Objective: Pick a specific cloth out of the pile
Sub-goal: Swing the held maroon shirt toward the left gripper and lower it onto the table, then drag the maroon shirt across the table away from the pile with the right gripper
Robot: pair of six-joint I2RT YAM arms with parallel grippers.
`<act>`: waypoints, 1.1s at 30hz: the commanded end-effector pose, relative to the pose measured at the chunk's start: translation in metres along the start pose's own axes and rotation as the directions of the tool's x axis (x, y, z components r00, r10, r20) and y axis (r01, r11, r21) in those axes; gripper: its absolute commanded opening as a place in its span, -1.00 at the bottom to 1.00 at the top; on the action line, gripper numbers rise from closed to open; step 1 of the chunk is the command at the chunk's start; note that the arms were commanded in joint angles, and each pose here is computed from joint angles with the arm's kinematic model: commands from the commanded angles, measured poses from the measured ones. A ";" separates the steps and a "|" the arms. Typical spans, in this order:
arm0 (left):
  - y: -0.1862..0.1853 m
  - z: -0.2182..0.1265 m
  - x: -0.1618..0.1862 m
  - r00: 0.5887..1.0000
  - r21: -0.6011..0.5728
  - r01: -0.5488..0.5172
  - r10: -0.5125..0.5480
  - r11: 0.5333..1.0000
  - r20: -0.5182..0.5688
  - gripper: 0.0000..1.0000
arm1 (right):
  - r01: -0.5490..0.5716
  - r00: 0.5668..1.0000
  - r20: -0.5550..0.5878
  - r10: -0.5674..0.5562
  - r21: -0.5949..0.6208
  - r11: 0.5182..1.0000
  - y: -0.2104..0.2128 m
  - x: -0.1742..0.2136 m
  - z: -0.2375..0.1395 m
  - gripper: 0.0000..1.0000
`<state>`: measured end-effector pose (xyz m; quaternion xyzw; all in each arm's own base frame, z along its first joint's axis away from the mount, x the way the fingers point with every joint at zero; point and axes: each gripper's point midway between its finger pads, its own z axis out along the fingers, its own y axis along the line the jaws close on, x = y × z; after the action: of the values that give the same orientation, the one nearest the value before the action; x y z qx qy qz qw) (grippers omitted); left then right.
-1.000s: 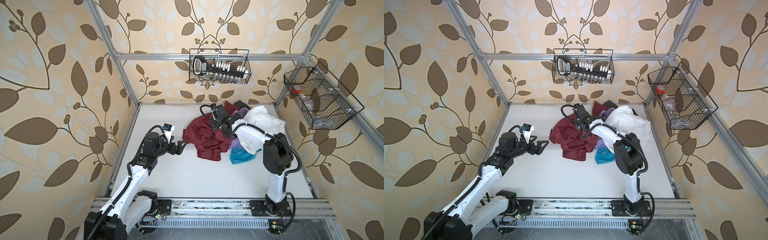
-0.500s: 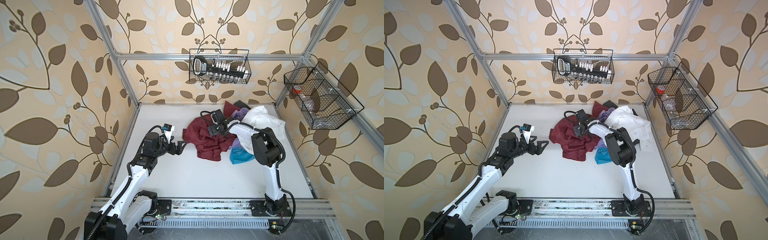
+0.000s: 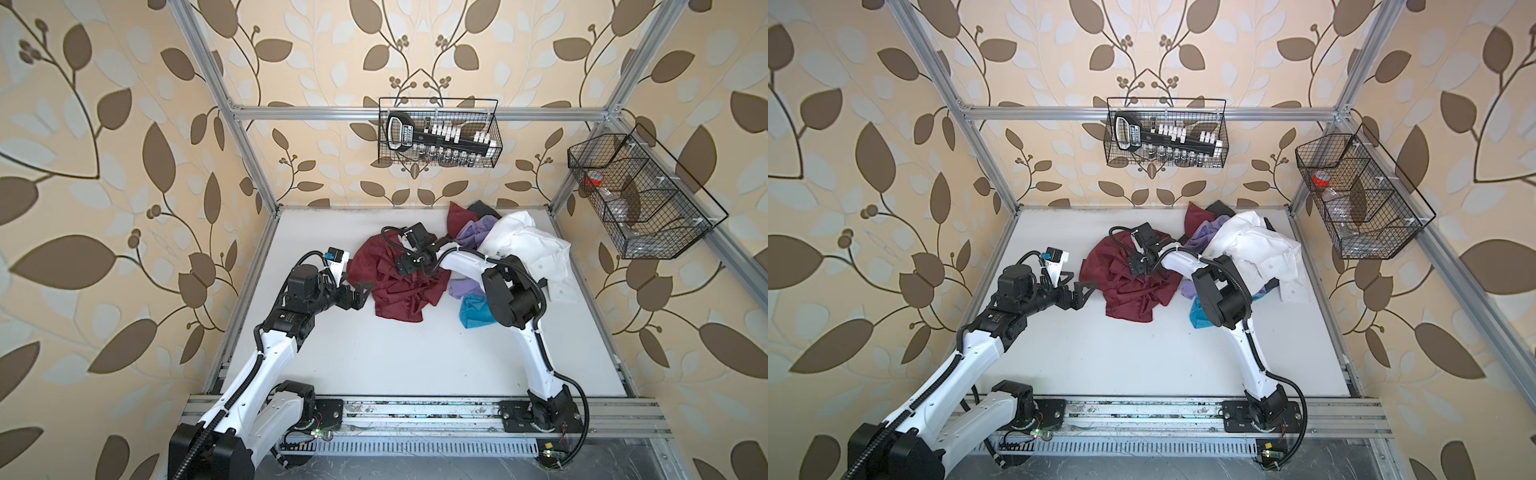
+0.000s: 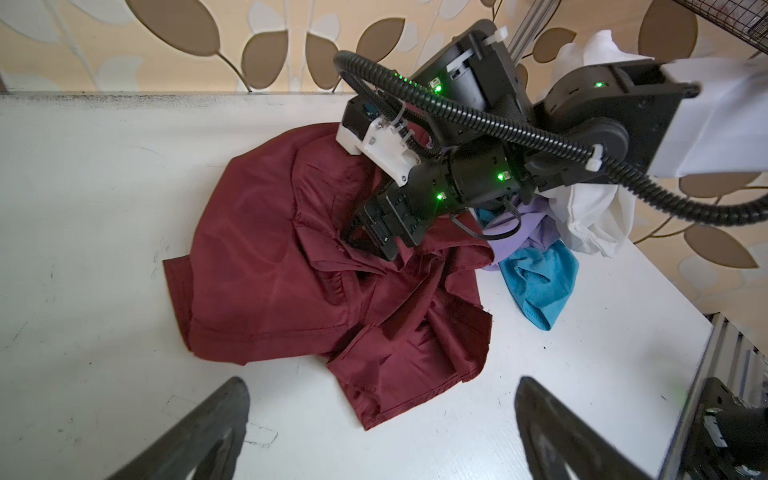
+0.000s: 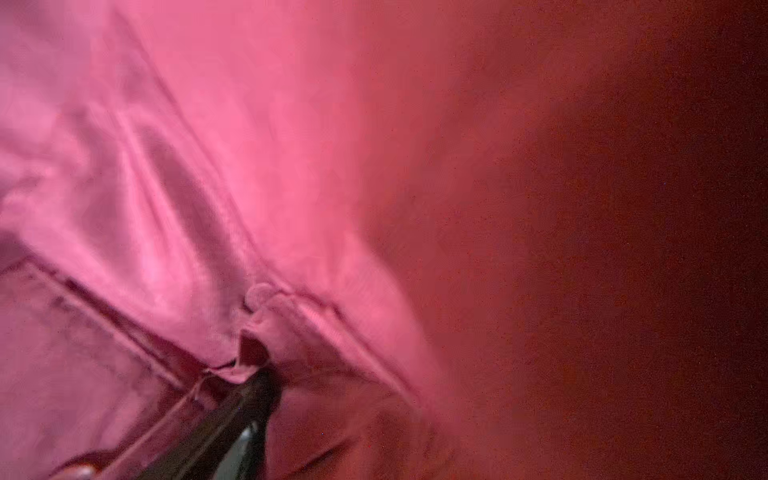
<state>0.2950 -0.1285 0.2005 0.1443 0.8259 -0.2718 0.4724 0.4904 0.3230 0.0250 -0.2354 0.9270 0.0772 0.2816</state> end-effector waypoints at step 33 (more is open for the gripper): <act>-0.006 -0.029 -0.023 0.980 -0.058 -0.059 0.069 0.997 0.187 0.98 | -0.076 0.976 0.071 0.208 -0.780 0.622 0.222 -0.085 -0.020 -1.00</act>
<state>0.2822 -0.1150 0.2235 0.1292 0.7930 -0.2481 0.5413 0.4432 0.5289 0.0865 -0.2606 0.8195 0.4530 0.2353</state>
